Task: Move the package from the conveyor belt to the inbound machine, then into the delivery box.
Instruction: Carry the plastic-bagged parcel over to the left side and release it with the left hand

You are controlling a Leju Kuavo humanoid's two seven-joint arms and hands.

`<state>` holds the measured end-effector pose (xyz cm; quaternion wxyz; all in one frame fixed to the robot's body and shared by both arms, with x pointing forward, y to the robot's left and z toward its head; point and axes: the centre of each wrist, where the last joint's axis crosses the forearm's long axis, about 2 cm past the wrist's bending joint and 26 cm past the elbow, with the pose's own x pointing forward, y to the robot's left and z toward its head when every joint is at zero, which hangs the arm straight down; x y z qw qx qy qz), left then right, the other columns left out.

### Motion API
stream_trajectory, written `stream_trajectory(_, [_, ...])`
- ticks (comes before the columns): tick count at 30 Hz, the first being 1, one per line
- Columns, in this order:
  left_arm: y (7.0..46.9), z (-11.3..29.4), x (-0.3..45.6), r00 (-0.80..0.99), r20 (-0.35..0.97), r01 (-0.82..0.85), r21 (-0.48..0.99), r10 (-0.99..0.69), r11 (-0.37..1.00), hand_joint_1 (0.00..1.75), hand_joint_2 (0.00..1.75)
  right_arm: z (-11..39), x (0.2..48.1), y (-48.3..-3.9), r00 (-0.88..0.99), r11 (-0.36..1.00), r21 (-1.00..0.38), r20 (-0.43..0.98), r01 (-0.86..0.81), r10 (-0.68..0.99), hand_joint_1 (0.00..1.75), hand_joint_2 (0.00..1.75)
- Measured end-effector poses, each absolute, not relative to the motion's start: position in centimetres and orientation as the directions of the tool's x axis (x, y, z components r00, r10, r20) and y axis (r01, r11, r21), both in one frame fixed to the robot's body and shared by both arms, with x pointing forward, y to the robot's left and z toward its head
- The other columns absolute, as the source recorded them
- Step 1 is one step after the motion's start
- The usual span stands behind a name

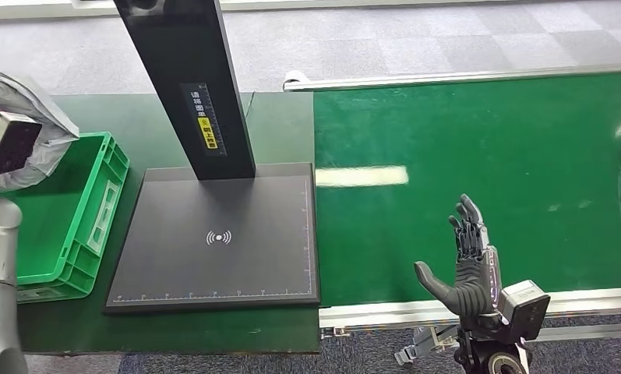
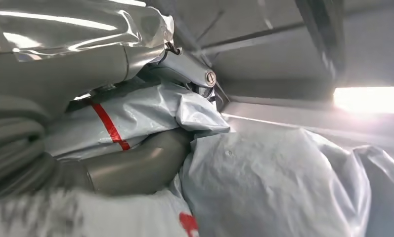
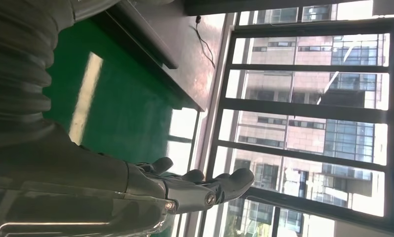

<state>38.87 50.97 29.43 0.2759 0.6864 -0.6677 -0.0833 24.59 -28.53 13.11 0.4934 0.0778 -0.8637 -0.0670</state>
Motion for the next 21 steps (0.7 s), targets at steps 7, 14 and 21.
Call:
stream_trajectory(7, [54.0, 28.5, 38.7, 0.223, 0.237, -0.81, 0.585, -0.946, -0.045, 1.75, 1.75, 13.1, 24.6, -28.4, -0.501, 0.978, 0.194, 0.841, -0.072, -0.204, 0.0, 1.75])
stream_trajectory(14, [55.2, 27.9, 38.6, 0.255, 0.25, -0.786, 0.616, -0.934, -0.05, 1.75, 1.75, 13.2, 24.7, -28.3, -0.502, 0.978, 0.197, 0.84, -0.074, -0.207, 0.0, 1.75])
stream_trajectory(21, [55.4, 27.7, 38.5, 0.267, 0.245, -0.776, 0.628, -0.932, -0.057, 1.75, 1.75, 13.2, 24.7, -28.3, -0.502, 0.978, 0.197, 0.84, -0.074, -0.207, 0.0, 1.75])
